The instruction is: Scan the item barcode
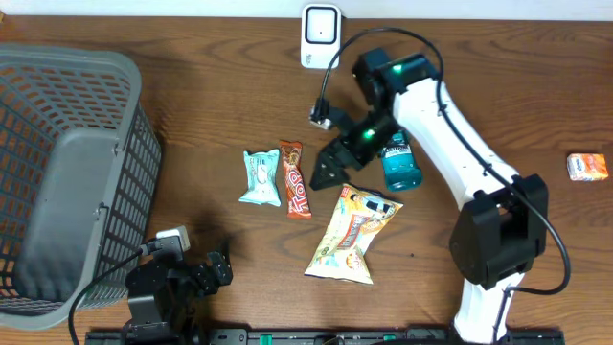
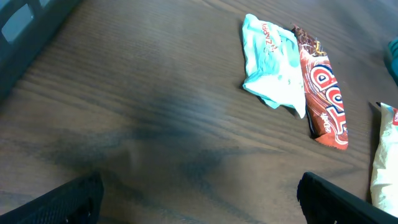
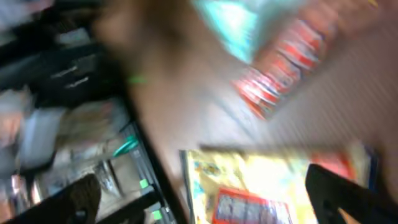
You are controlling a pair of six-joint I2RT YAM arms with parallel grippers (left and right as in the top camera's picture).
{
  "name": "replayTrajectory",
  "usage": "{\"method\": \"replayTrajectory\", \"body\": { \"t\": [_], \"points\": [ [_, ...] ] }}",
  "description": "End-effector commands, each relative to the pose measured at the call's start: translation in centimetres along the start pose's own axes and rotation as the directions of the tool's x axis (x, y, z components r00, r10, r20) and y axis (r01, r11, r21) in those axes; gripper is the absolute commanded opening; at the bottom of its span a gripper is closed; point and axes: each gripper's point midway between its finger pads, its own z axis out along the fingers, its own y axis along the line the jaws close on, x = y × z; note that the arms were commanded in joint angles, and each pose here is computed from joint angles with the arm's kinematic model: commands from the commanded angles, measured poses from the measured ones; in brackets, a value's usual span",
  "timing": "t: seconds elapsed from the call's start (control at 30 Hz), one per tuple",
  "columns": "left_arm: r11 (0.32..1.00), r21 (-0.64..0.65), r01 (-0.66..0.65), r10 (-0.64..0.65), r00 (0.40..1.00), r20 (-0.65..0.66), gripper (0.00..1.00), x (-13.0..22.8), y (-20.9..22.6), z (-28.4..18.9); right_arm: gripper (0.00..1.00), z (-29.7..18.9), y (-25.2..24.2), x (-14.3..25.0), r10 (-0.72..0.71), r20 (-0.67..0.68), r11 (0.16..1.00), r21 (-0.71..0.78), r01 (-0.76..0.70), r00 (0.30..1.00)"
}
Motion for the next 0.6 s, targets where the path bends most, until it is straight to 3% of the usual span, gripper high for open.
{"method": "replayTrajectory", "body": {
  "t": [0.0,0.03,0.1,0.33,0.57],
  "points": [
    [1.0,-0.021,0.02,-0.021,0.998,-0.067,0.98,1.7,0.5,0.0,0.99,-1.4,-7.1,3.2,0.691,0.227,0.546,0.457,-0.702,0.686],
    [1.0,-0.021,0.02,-0.021,0.998,-0.067,0.98,1.7,0.5,0.0,0.99,-1.4,-6.9,3.7,0.745,0.264,0.461,0.459,-0.759,0.613],
    [1.0,-0.021,0.02,-0.021,0.998,-0.067,0.98,1.7,0.5,0.0,0.99,-0.5,-5.2,4.2,0.809,0.264,0.389,0.429,-0.815,0.525],
    [1.0,-0.021,0.02,-0.021,0.998,-0.067,0.98,1.7,0.5,0.0,0.99,1.7,-3.0,5.2,0.796,0.213,0.414,0.492,-0.766,0.567],
    [1.0,-0.021,0.02,-0.021,0.998,-0.067,0.98,1.7,0.5,0.0,0.96,4.6,-3.5,7.1,0.834,0.278,0.279,0.532,-0.8,0.476]
  ]
}}
